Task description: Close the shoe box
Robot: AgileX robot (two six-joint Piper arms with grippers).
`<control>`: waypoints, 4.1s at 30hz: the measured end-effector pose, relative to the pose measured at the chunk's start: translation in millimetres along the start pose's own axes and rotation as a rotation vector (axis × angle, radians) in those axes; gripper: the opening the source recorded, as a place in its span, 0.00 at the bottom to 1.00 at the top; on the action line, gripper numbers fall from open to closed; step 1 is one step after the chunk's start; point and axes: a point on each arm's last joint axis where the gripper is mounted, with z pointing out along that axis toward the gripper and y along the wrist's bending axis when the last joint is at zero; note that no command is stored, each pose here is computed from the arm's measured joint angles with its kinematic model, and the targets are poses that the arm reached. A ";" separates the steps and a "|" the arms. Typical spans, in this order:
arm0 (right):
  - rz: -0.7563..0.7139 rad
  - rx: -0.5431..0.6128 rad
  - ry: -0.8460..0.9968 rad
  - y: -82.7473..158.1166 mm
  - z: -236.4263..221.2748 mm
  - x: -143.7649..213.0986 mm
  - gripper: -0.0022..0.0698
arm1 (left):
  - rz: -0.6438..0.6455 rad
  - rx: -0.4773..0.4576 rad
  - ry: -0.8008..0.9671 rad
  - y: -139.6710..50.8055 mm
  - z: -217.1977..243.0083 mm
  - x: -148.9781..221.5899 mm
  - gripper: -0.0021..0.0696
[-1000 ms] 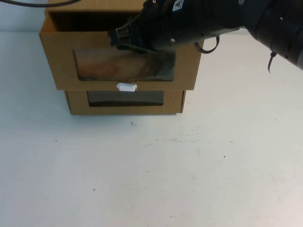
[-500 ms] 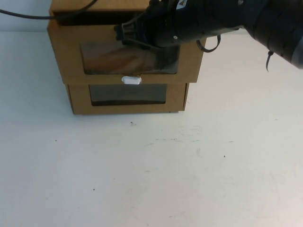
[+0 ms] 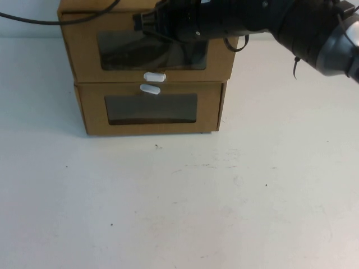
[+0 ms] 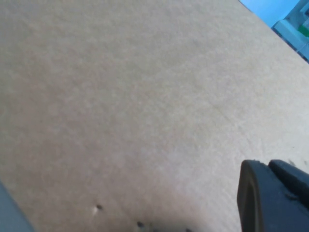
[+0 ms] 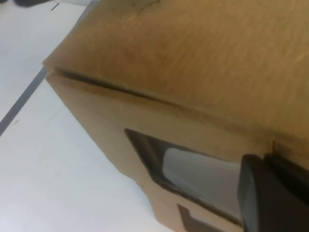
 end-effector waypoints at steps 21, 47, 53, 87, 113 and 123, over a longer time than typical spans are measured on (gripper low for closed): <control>-0.080 -0.081 0.212 13.5 -44.0 -11.5 0.01 | 0.186 -0.141 -0.073 -68.3 -75.2 -28.0 0.03; -0.053 0.157 -0.022 20.7 -289.9 154.1 0.01 | 0.250 -0.720 -0.378 -154.3 -176.1 252.2 0.03; -0.007 0.153 -0.271 11.3 -313.0 225.6 0.01 | 0.280 -0.815 -0.627 -166.8 -192.2 314.4 0.03; 0.028 0.194 -0.331 -16.8 -284.3 326.6 0.01 | 0.197 -0.779 -0.482 -138.0 -150.5 410.4 0.03; -0.064 0.638 -0.374 -33.8 -315.4 341.9 0.01 | 0.196 -0.779 -0.480 -137.9 -150.4 410.4 0.03; -0.063 0.640 -0.368 -33.9 -315.3 342.4 0.01 | 0.196 -0.778 -0.479 -138.0 -150.3 410.5 0.03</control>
